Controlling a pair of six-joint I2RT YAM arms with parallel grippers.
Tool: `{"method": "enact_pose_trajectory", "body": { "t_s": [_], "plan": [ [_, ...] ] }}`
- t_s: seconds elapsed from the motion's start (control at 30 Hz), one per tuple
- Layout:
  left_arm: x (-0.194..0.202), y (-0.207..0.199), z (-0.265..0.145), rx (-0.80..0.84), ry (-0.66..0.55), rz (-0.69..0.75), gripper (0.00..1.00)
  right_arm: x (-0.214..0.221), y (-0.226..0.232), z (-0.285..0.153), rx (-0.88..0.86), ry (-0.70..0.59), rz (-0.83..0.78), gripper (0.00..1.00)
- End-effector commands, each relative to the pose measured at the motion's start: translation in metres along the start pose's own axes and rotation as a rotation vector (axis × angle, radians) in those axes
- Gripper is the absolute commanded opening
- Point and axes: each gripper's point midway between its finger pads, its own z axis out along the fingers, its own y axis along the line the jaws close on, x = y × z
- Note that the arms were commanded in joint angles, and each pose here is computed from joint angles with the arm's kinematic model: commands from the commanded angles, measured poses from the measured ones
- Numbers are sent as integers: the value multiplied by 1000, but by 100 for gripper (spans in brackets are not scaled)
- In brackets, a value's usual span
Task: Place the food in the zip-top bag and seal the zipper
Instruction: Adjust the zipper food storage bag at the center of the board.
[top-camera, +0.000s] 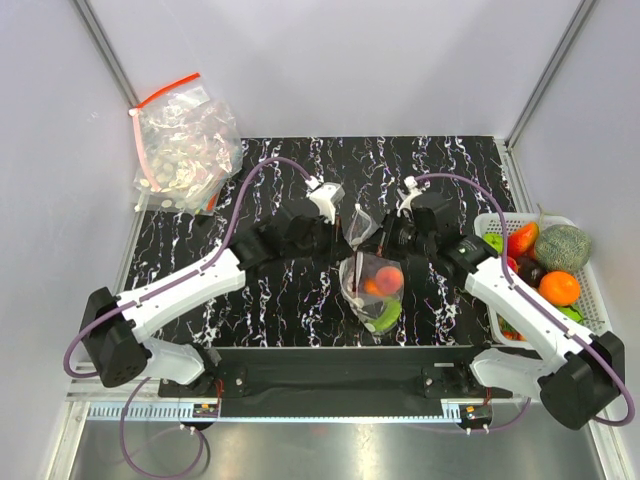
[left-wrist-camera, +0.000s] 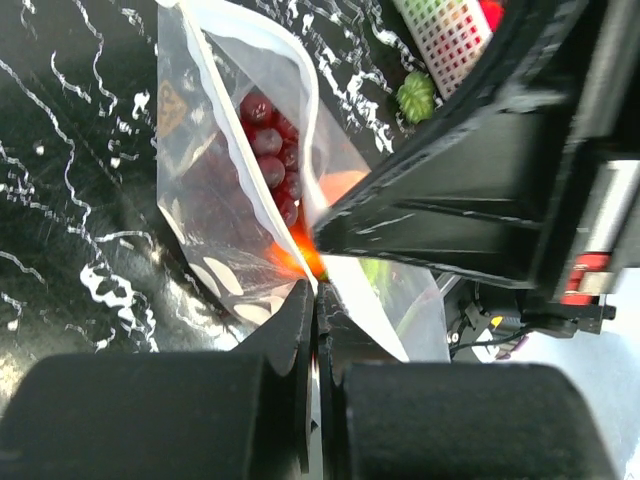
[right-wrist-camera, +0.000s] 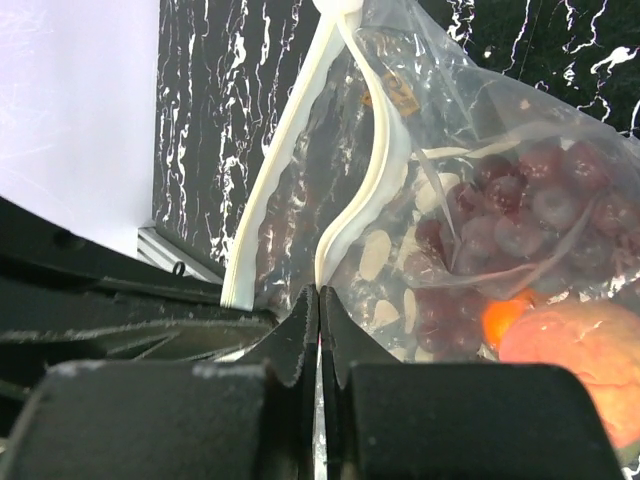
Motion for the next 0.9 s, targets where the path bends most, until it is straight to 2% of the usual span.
{"method": "enact_pose_trajectory", "body": {
  "t_s": [0.0,0.2,0.3,0.43,0.47,0.63,0.8,0.87],
  "plan": [
    [-21,-16,-9,77,-100,22,5,-22,29,-2,-87,-62,-57,0],
    [-15,1,-4,37,-80,-23,20,-18,34,-8,-123,-61,-61,0],
    [-13,10,0,18,-69,-44,23,-16,35,-12,-133,-60,-68,1],
    [-8,16,5,8,-59,-60,31,-11,34,-14,-132,-41,-78,34],
    [-10,15,4,11,-66,-64,33,-10,32,-14,-127,-42,-77,37],
    [-10,23,2,2,-83,-87,51,-16,29,-26,-109,-106,-76,41],
    [-11,25,2,-8,-87,-95,60,-14,20,-28,-69,-117,-78,41],
    [-14,30,0,-32,-101,-104,62,-11,15,-25,-56,-102,-80,38]
  ]
}}
